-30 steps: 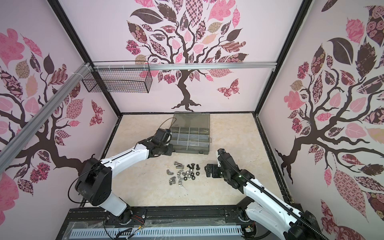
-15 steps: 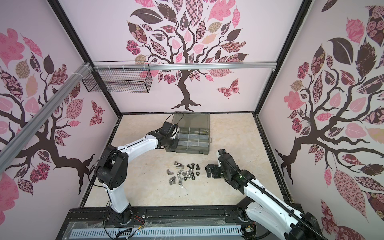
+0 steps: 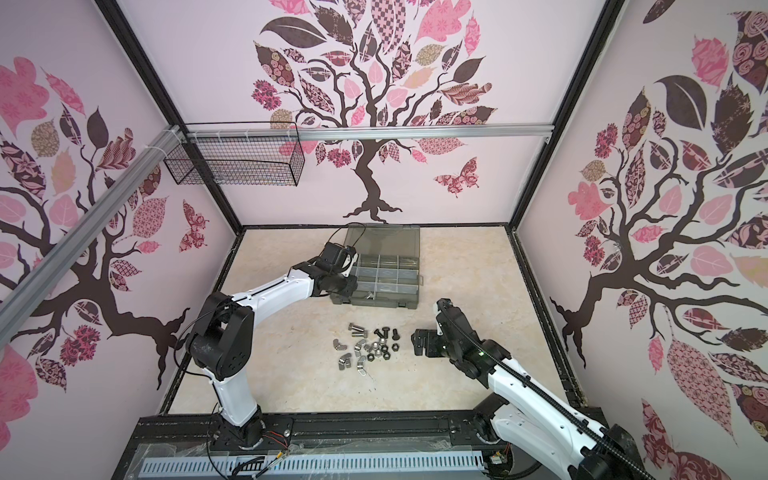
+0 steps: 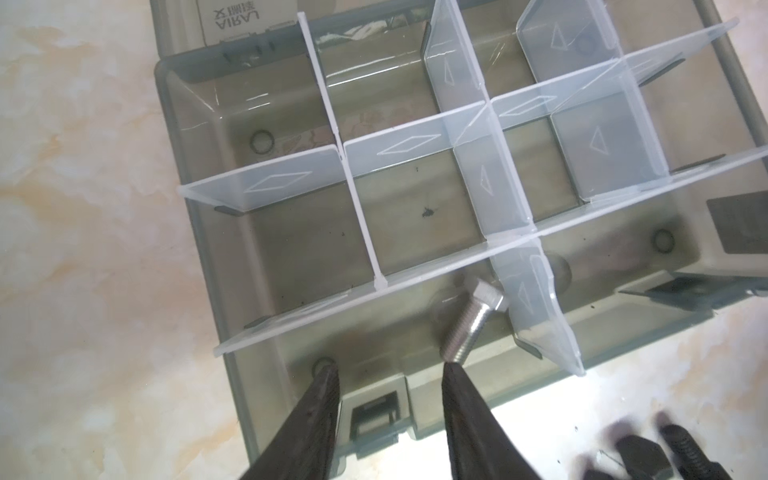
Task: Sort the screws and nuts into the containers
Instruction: 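Carry the silver bolt into the organizer box and open the left gripper, then withdraw the left gripper while the right gripper reaches to a silver bolt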
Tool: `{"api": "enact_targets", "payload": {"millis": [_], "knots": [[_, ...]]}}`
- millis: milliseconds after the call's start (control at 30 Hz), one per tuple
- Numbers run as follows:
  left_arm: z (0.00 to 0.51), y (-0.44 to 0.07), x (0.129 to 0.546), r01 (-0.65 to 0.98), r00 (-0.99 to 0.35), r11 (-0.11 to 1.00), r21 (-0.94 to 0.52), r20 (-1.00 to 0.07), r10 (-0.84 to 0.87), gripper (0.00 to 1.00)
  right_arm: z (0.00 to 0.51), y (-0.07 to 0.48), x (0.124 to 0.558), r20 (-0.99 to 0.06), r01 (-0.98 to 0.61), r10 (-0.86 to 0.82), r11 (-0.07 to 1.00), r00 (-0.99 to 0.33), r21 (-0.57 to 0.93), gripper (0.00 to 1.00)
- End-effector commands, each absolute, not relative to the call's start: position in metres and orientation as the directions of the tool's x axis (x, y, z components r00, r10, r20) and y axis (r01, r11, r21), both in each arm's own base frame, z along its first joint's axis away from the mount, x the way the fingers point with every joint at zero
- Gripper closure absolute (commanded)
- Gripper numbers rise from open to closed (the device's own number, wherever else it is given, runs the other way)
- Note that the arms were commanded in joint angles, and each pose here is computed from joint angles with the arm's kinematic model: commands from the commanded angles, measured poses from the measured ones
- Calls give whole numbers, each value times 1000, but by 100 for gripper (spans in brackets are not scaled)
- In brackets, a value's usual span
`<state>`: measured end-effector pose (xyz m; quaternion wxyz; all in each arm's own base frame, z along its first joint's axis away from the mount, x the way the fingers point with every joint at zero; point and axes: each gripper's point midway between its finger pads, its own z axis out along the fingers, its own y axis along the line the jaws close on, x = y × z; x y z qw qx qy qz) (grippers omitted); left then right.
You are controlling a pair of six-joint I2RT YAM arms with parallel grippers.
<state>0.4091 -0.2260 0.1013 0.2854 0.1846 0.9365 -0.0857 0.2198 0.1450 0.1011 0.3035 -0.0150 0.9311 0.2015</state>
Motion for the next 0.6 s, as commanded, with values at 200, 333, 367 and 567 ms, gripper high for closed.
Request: {"api": "enact_targets", "payload": {"millis": [200,333,367,567], "knots": [[149,-201,373,326,-745,930,-168,-651,143,54,115,154,235,-604,-206,35,923,-796,324,0],[153,-187,348,288,-749,934,-209,-657,84,54,118,166,246,-614,-259,-16,915,-789,309,1],[153,-184,341,279,-751,935,-220,-657,69,54,119,171,250,-617,-275,-31,912,-786,305,1],[158,-162,314,235,-735,944,-232,-677,17,54,126,209,276,-633,-387,-142,883,-761,266,1]]}}
